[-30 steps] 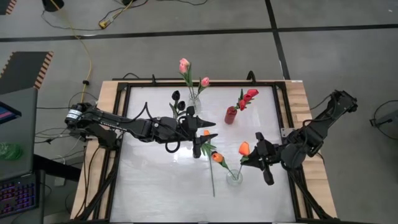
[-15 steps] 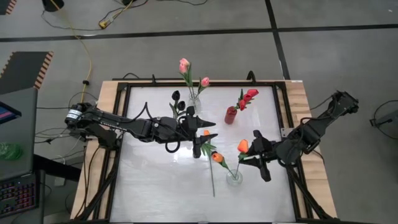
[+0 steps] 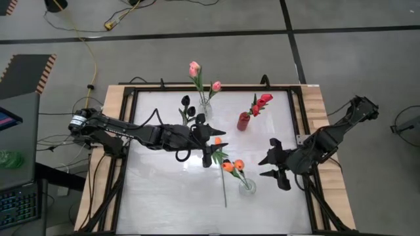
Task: Sort flowers into vase by color
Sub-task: Put the black tulip into the middle transparent vase
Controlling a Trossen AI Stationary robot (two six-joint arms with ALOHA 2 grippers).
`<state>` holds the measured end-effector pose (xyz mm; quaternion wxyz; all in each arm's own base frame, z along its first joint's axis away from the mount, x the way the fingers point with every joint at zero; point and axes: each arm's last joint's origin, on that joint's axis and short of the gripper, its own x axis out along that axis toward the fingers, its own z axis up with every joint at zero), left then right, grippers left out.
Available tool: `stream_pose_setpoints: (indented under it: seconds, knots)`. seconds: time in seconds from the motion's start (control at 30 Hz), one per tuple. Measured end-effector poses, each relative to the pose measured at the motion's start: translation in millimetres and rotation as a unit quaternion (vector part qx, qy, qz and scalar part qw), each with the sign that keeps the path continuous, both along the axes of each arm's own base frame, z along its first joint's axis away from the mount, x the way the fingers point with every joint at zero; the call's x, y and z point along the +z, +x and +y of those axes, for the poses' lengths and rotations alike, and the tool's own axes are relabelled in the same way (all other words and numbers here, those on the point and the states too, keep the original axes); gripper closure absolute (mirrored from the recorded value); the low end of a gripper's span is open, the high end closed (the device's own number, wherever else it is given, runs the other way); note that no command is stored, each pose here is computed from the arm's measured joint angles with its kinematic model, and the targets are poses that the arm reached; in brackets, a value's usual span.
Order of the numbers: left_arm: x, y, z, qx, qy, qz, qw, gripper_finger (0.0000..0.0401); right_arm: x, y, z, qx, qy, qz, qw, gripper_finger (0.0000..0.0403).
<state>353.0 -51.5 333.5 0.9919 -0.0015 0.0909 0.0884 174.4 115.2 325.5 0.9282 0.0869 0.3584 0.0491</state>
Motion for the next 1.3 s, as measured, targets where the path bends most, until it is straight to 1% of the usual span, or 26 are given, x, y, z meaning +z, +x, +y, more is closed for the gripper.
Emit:
stream_pose_setpoints:
  seconds: [0.27, 0.57, 0.7, 0.93, 1.0, 1.1, 1.3]
  knots:
    - [-14, -4, 1, 0.000, 0.013, 0.076, 0.997, 0.0223, -7, -6, -4, 0.000, -0.029, 0.041, 0.999, 0.0197]
    - [-31, -12, 2, -0.003, 0.040, 0.172, 0.984, 0.0223, -7, -6, -4, 0.000, -0.032, 0.045, 0.998, 0.0198]
    - [-36, -14, 3, 0.000, 0.042, 0.188, 0.981, 0.0223, -7, -6, -5, 0.000, -0.032, 0.045, 0.998, 0.0198]
    - [-64, -15, 3, 0.001, 0.044, 0.205, 0.978, 0.0223, -7, -6, -4, 0.000, -0.032, 0.045, 0.998, 0.0198]
    - [-75, -16, 3, 0.004, 0.049, 0.222, 0.974, 0.0223, -7, -6, -4, 0.000, -0.032, 0.045, 0.998, 0.0198]
    - [-85, -8, 3, 0.002, 0.048, 0.223, 0.974, 0.0223, -7, -6, -4, 0.000, -0.032, 0.045, 0.998, 0.0198]
    - [-120, 9, 2, -0.006, 0.074, 0.263, 0.962, 0.0223, -7, -6, -4, 0.000, -0.031, 0.044, 0.999, 0.0198]
